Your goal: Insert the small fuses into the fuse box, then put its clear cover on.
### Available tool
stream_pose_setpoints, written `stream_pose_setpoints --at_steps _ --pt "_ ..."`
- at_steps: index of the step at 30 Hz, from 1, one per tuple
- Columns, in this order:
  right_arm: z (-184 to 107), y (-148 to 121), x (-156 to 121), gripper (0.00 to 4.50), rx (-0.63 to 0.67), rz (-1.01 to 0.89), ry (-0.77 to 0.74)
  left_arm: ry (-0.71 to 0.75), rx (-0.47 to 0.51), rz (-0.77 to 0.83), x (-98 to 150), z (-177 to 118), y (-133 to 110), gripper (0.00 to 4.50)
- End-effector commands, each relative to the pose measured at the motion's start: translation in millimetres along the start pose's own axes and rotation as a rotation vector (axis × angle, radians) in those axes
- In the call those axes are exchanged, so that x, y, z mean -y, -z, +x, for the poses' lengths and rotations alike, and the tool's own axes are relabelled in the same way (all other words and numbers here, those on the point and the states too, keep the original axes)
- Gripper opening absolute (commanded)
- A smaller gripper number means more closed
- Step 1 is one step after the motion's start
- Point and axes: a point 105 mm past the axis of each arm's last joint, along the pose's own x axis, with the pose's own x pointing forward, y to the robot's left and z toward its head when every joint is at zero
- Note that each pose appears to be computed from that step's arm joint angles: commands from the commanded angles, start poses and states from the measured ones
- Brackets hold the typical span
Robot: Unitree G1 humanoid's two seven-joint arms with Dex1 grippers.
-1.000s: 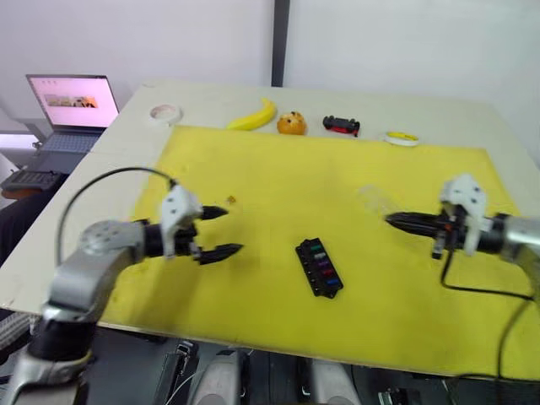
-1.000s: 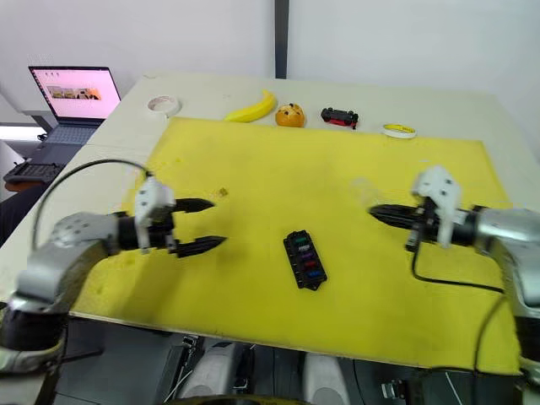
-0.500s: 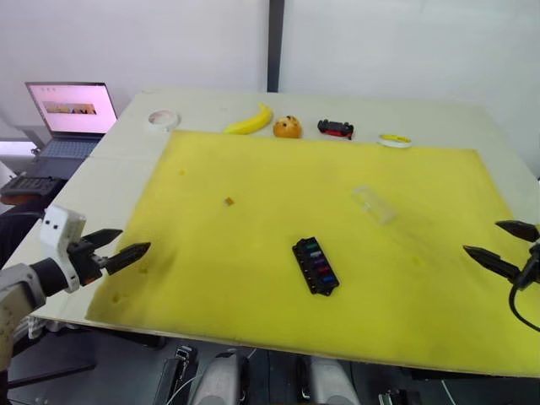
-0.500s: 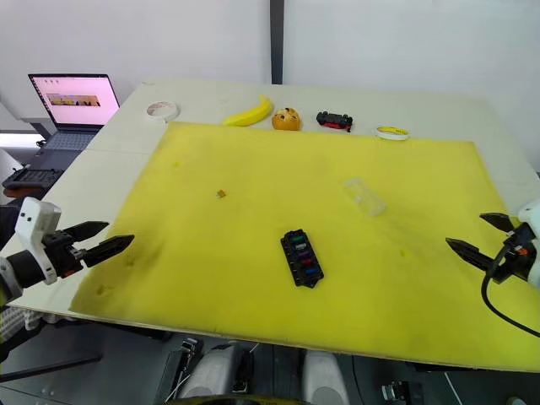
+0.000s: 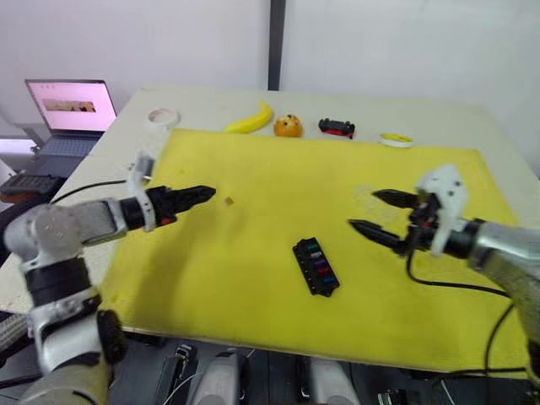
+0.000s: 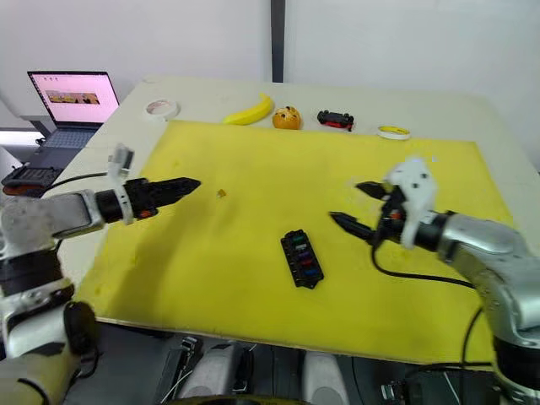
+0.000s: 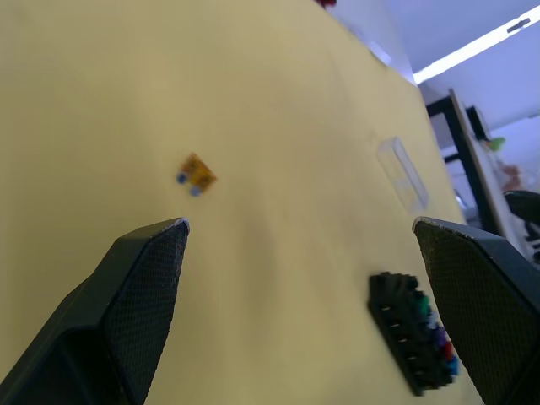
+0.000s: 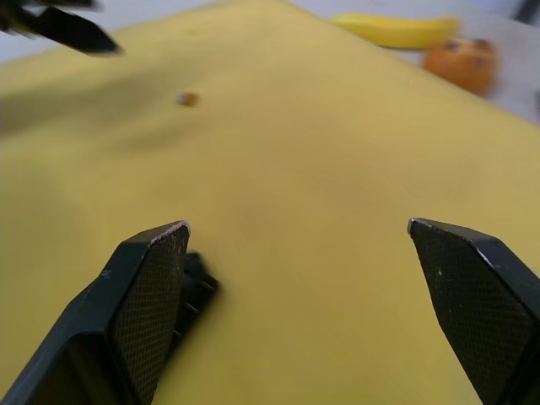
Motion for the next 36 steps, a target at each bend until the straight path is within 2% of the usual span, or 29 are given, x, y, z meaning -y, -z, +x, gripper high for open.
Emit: stream_pose_setpoints --at_steps 1,4,12,19,25,36 --pt "17 -9 -21 4.41 0.027 -0.022 -0.049 -0.051 0.036 -0.105 -7 4 -15 4.5" --pt "26 -12 -30 4.41 0.044 -0.016 -0.071 -0.066 0.029 -0.155 -9 9 -18 4.5" --pt "37 -10 -38 4.41 0.066 -0.021 -0.077 0.094 -0.028 -0.288 -7 18 -2 4.5" --pt "42 -7 -42 4.41 0.059 -0.043 -0.081 0.145 -0.045 -0.349 -9 26 6 4.5" --pt "43 -6 -41 4.41 0.056 -0.044 -0.067 0.114 0.009 -0.372 -19 32 3 4.5" --pt "43 -5 -38 4.41 0.046 -0.064 -0.06 0.089 0.071 -0.359 -21 43 -6 4.5"
